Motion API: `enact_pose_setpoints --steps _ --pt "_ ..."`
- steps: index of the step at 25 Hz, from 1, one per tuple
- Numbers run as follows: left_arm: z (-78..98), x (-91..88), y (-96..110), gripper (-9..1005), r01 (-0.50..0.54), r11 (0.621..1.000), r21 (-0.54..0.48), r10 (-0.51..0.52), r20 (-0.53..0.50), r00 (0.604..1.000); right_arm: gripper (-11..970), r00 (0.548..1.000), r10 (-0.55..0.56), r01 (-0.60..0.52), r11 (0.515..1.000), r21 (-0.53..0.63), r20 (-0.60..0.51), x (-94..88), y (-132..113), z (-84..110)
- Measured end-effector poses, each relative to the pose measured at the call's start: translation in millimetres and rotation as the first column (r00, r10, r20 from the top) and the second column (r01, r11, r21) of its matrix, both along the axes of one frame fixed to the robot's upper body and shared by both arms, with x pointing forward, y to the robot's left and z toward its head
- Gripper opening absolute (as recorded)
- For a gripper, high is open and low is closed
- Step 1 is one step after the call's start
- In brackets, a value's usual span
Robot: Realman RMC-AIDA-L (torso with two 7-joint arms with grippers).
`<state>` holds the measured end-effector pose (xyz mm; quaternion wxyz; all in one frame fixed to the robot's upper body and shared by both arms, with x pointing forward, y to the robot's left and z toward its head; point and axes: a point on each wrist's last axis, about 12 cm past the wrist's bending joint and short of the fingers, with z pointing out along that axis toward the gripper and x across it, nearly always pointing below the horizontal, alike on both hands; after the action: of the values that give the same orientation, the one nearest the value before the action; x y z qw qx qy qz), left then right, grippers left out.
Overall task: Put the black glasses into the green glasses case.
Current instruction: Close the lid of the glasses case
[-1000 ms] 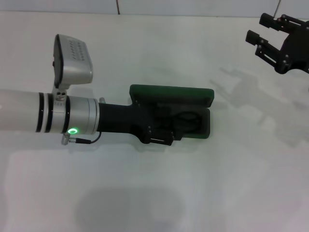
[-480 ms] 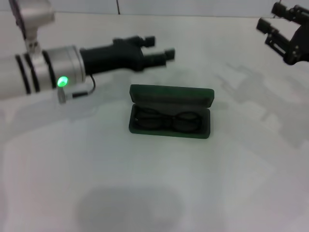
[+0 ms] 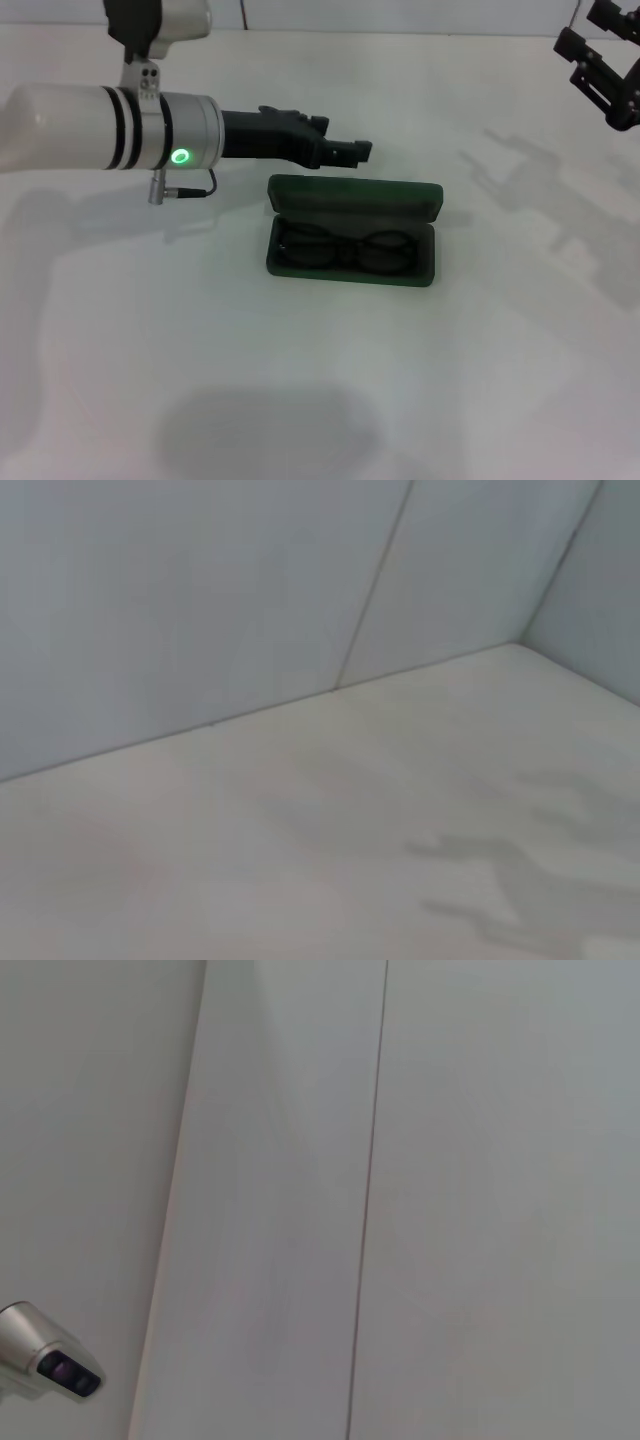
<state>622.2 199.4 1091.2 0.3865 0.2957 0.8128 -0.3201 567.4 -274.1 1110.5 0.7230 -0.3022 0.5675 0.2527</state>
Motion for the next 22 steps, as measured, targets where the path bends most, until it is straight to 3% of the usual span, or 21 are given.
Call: enact_pose_setpoints --steps 7,22 --pt "-0.7 -5.1 0 838 0.032 0.999 -0.012 -0.032 -0.016 0.999 546 1.000 -0.002 0.003 1.000 -0.006 0.005 -0.1 0 -0.3" --pt "-19.8 -22.4 5 838 0.084 0.995 0.043 -0.084 -0.015 0.996 560 1.000 -0.002 0.003 1.000 -0.023 0.012 1.7 1 -0.1"
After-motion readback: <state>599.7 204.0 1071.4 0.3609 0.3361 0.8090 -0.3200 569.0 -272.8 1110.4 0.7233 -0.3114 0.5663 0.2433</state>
